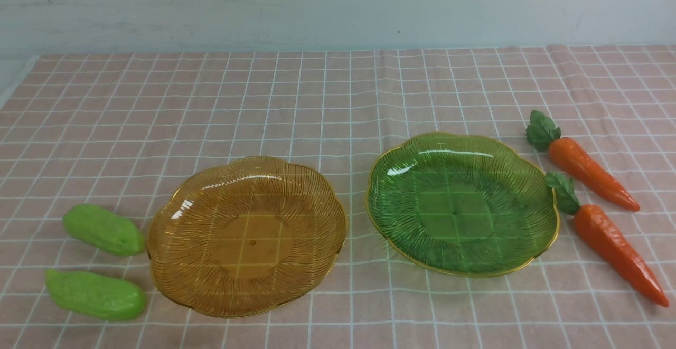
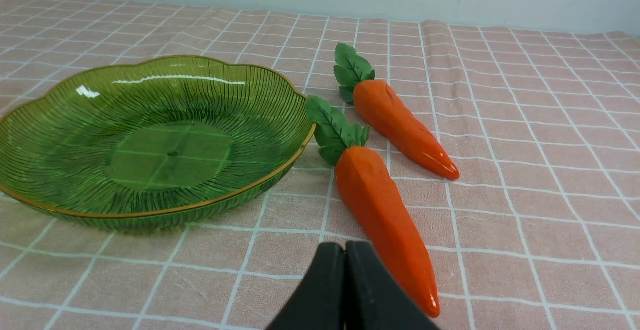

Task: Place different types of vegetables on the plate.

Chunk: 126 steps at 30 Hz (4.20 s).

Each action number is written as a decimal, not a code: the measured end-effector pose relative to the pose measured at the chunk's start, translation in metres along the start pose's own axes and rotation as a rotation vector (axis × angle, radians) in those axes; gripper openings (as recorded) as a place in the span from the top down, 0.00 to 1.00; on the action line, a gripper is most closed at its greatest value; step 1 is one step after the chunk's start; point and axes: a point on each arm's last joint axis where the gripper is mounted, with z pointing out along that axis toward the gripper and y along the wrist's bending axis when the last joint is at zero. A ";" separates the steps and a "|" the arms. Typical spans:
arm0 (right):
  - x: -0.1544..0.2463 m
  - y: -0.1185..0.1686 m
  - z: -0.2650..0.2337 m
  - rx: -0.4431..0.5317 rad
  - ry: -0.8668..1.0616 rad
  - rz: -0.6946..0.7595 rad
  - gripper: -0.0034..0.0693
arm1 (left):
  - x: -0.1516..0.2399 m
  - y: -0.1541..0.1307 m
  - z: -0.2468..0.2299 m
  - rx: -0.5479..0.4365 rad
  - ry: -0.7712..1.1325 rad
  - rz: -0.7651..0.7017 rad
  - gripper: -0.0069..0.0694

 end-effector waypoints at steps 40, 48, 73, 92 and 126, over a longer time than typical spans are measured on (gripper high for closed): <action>-0.104 0.013 0.014 -0.113 0.563 0.292 0.96 | -0.084 -0.022 0.018 0.217 0.558 -0.590 0.91; -0.108 0.004 0.075 -0.017 0.709 0.186 0.79 | -0.080 -0.017 0.050 0.150 0.686 -0.563 0.81; -0.025 -0.006 0.274 0.013 1.052 -0.203 0.47 | -0.082 -0.016 0.055 0.149 0.663 -0.536 0.55; -0.097 0.064 0.301 -0.223 0.882 0.025 0.32 | -0.082 -0.016 0.055 0.149 0.663 -0.536 0.55; -0.110 -0.025 0.358 0.042 1.066 -0.083 0.62 | -0.080 -0.016 0.053 0.155 0.687 -0.534 0.55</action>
